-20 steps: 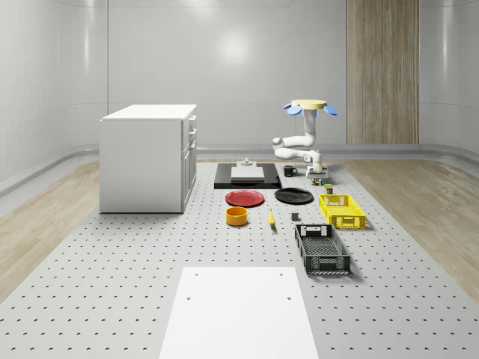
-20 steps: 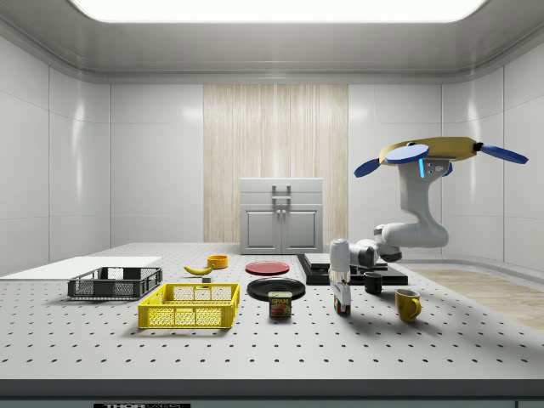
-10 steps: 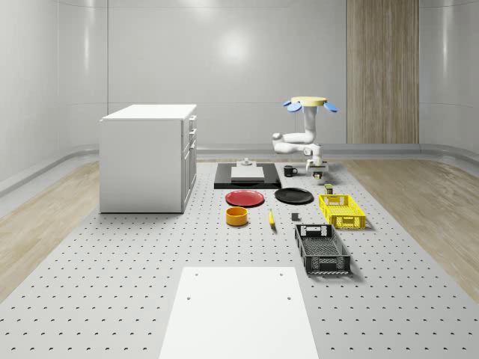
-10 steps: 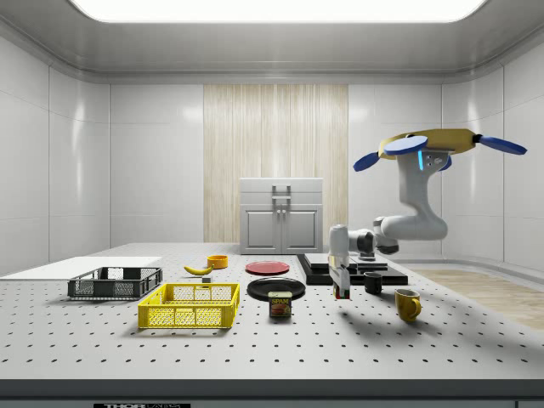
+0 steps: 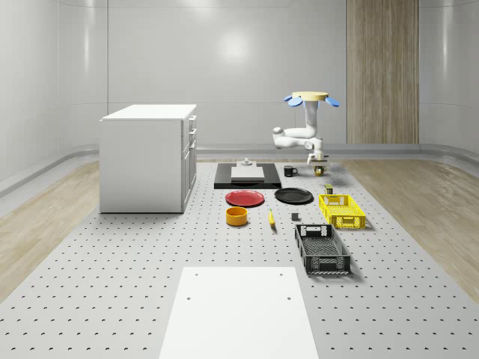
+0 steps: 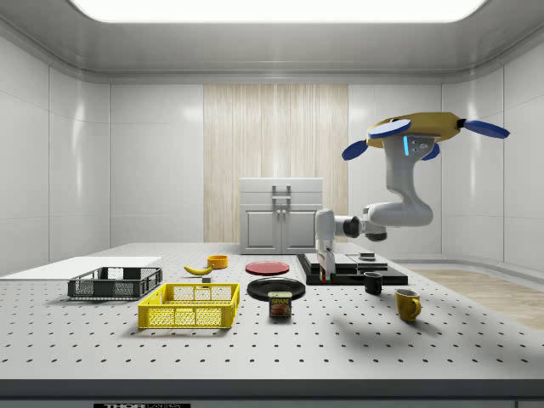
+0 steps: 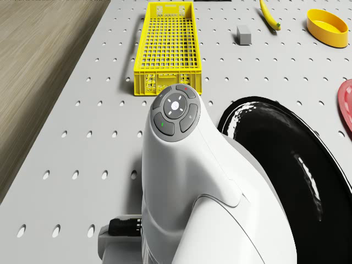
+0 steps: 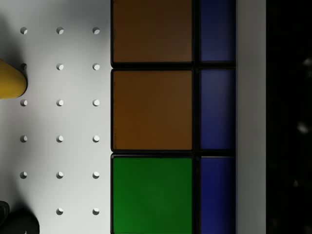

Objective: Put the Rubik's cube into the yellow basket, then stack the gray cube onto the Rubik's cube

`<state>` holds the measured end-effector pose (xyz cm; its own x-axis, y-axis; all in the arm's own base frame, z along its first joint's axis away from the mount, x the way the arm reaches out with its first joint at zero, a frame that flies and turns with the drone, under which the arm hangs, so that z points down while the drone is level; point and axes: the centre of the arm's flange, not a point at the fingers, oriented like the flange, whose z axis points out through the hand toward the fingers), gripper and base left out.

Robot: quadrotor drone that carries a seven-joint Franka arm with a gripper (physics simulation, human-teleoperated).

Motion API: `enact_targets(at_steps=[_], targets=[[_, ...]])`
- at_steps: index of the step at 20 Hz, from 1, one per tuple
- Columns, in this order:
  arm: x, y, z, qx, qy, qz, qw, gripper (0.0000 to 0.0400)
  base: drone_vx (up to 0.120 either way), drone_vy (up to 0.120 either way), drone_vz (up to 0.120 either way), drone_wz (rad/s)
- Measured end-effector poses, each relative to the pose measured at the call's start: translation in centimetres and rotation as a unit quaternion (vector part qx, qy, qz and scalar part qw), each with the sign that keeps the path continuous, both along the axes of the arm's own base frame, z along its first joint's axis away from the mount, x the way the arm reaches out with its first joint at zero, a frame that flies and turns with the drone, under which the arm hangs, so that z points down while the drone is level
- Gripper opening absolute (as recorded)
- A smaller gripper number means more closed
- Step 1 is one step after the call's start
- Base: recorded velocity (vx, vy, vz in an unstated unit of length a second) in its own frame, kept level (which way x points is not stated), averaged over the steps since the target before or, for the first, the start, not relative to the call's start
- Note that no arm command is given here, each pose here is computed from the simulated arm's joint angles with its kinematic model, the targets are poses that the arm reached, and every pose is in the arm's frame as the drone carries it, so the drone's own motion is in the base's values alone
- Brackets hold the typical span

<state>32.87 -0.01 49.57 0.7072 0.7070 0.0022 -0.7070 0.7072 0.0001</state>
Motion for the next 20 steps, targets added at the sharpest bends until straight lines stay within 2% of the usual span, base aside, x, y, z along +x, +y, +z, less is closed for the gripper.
enact_targets(at_steps=[3, 9, 20], targets=[[0.00, 0.00, -0.05, 0.000, 0.0000, 0.000, 1.000, 0.0325, 0.120, 0.013, 0.000, 0.000], [0.00, 0.00, -0.08, 0.000, 0.0000, 0.000, 1.000, 0.0325, 0.120, 0.113, 0.000, 0.000], [0.00, 0.00, -0.09, 0.000, 0.0000, 0.000, 1.000, 0.0325, 0.120, 0.000, 0.000, 0.000]])
